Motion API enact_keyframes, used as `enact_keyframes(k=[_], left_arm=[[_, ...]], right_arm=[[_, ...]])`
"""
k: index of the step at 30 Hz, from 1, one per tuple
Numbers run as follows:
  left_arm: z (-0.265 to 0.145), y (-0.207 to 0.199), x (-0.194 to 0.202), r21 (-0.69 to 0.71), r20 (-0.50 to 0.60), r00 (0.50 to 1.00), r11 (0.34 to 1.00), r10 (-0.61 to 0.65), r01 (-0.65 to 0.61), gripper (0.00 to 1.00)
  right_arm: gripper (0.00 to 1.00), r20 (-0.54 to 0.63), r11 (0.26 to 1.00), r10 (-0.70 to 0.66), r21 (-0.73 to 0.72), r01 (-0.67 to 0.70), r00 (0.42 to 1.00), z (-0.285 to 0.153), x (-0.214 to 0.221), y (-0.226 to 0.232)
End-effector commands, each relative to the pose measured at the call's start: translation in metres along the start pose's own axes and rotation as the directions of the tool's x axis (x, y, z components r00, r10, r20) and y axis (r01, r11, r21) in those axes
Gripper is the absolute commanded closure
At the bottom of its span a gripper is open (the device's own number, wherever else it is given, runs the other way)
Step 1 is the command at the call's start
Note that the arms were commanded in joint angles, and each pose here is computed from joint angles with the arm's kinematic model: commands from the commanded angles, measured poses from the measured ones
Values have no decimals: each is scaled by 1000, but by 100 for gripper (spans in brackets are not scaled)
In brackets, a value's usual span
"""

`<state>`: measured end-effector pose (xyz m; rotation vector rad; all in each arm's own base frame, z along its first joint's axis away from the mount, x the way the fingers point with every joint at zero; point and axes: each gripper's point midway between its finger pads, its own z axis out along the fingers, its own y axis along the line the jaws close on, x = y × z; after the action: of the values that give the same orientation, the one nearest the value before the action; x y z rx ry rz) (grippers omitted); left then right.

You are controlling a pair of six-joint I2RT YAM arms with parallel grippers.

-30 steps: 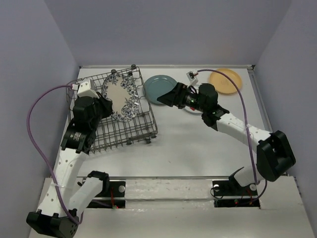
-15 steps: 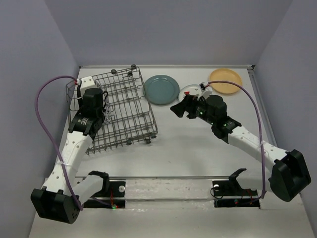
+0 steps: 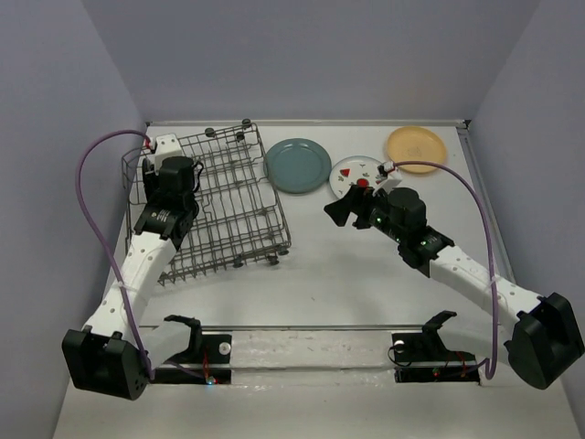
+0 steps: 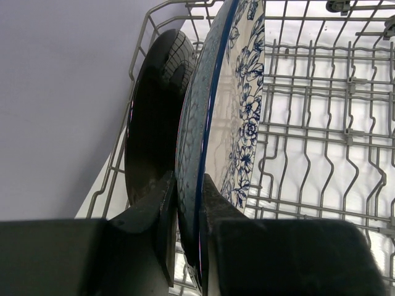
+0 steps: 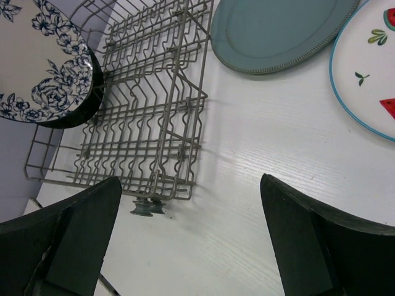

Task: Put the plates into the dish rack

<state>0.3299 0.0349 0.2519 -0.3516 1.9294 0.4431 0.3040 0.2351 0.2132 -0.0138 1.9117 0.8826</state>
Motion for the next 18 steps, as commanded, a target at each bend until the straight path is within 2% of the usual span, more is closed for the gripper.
enact_keyframes(k=[1, 12, 18], left_arm=[[3, 6, -42, -55, 156, 983, 993, -94, 104, 95], [11, 14, -25, -152, 158, 987, 986, -44, 68, 94], [17, 5, -21, -143, 159, 987, 988, -35, 58, 94]], right_arm=[[0, 67, 1000, -20, 15, 19, 998, -4, -14, -3], [0, 49, 1000, -19, 5, 19, 999, -3, -8, -3], [0, 53, 1000, -11, -17, 11, 999, -5, -11, 0]])
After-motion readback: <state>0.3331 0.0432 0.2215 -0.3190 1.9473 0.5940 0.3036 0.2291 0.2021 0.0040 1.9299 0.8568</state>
